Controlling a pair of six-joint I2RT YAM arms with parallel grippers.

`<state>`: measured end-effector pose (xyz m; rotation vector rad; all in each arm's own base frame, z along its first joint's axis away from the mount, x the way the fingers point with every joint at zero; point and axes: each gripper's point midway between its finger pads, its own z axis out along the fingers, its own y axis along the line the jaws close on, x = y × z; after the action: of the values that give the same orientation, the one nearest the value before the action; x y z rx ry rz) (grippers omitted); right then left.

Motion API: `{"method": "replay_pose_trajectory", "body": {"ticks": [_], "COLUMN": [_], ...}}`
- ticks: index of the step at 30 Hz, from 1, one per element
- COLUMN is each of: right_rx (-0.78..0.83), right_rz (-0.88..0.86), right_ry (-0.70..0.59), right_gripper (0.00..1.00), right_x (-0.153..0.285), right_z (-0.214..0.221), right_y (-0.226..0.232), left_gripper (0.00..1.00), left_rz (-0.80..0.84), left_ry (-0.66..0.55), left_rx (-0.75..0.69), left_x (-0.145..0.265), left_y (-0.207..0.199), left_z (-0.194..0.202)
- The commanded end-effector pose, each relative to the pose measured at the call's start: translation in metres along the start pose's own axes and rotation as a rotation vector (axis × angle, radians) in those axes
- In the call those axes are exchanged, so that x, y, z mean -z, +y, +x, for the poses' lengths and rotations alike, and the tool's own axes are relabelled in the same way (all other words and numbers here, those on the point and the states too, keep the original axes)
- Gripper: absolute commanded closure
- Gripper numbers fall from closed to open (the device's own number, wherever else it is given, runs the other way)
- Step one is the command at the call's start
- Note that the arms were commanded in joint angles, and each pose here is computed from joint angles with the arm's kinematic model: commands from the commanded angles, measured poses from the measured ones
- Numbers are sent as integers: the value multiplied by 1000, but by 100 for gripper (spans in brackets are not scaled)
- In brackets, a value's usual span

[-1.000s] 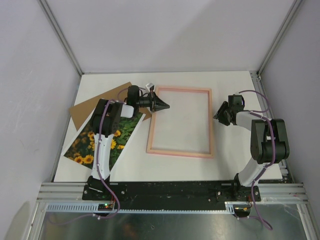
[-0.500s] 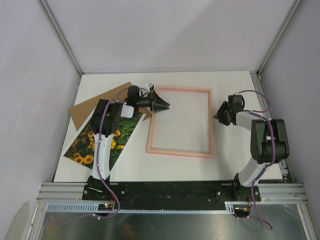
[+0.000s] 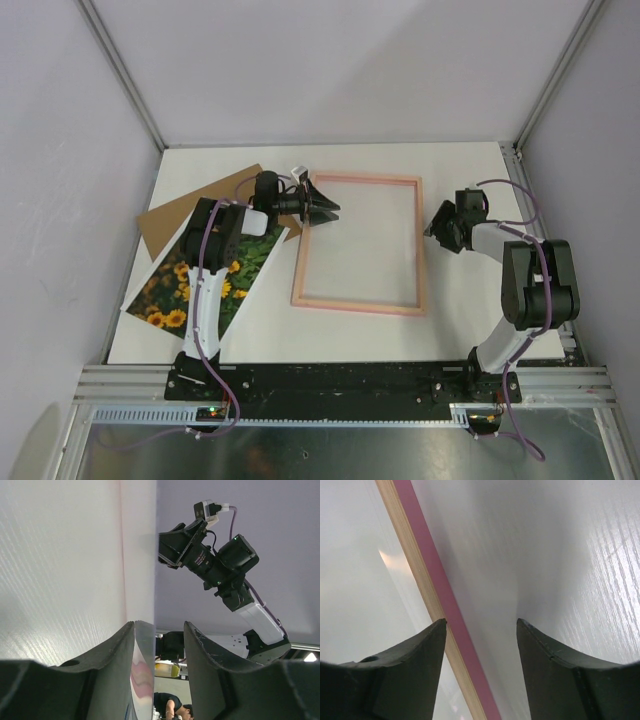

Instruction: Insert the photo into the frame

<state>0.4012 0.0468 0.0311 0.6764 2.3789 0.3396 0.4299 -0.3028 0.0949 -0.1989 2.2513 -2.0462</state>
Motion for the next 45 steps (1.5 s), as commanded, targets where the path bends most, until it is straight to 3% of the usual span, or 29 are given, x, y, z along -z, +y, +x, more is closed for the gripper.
{"method": "replay_pose_trajectory", "body": {"ticks": [1,10,16,30,45], "right_rx": [34,93,158,357,559], "right_rz": [35,62,-25,-301,-196], "right_ry": [7,-78,-83,-63,-114], "right_gripper": [34,22,17,7,3], "right_x": [11,38,55,108,96], "right_z": [4,-19,-12,80,138], "right_y": [-2,16,62,223,278], "left_gripper": [51,51,51,51,52], "left_rz": [35,34,34,35,37], "left_ry": [-5,-6,-9,1,13], "left_rx": [-75,-79,-82,-82,-78], "left_x": [-1,-2,-2,-6,-9], "left_y": [-19,-17,-17,-17,-17], "left_z": [-8,-9,-9,-7,-6]}}
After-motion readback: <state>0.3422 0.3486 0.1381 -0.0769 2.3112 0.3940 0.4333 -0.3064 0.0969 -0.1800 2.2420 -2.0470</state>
